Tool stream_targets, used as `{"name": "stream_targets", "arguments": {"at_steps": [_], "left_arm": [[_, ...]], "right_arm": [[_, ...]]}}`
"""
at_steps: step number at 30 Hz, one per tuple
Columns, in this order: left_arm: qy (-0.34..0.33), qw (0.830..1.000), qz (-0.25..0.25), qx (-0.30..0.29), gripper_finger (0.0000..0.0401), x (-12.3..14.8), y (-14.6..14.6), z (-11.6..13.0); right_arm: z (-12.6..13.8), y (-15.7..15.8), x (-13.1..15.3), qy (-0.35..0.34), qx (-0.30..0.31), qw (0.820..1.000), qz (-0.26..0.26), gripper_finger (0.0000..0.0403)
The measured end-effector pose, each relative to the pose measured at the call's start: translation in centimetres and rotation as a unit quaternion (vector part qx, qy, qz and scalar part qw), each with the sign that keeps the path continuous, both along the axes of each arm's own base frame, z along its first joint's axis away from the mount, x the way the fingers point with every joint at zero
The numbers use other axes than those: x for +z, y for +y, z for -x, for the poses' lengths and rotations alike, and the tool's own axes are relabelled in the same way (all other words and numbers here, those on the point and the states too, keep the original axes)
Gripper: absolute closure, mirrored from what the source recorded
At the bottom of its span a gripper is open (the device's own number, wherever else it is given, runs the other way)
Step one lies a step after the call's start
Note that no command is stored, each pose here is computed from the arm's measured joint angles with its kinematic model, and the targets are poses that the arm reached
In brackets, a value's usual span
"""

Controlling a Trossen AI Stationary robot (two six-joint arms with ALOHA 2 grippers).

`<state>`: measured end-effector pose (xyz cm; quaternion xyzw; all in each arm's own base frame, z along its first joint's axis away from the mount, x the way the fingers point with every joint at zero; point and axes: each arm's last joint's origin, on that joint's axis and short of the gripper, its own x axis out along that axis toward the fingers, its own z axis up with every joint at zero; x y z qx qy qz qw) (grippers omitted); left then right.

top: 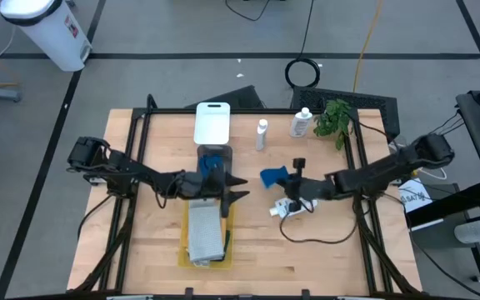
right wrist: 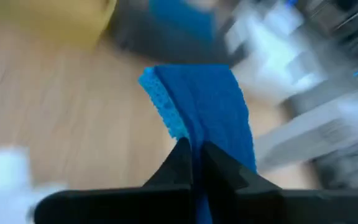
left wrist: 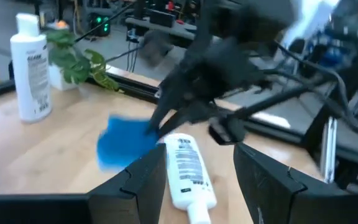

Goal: Pick & Place Kitchen Items
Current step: Put the blue sponge into the black bin

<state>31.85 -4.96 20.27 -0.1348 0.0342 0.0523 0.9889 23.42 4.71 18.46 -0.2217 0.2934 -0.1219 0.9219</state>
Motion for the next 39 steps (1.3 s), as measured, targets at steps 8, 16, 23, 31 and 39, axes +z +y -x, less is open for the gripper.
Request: {"name": "stream_targets", "arguments": {"at_steps": [8, 16, 23, 31, 39], "left_arm": [[-0.027, 0.991, 0.125, 0.048, 0.021, 0.2, 1.2, -0.1], [-0.04, 0.99, 0.131, 0.038, 0.021, 1.0, 0.4, -0.7], [-0.026, 0.995, 0.096, 0.033, 0.021, 1.0, -0.3, -2.0], [-0.021, 0.988, 0.127, 0.087, 0.021, -0.5, 0.8, -4.0], [-0.02, 0.988, 0.121, 0.09, 0.021, -0.9, 0.9, -5.5]], "right_arm": [[0.1, 4.7, 2.8, -0.139, -0.039, 0.979, 0.147, 0.0402], [-1.5, 5.3, 1.3, -0.127, -0.028, 0.969, 0.21, 0.0402], [-2.1, 5.2, 0.9, -0.134, -0.034, 0.965, 0.223, 0.0403], [-2.1, 5.2, 0.9, -0.132, -0.032, 0.965, 0.223, 0.0403], [-2.1, 5.2, 0.8, -0.134, -0.031, 0.966, 0.218, 0.0403]]}}
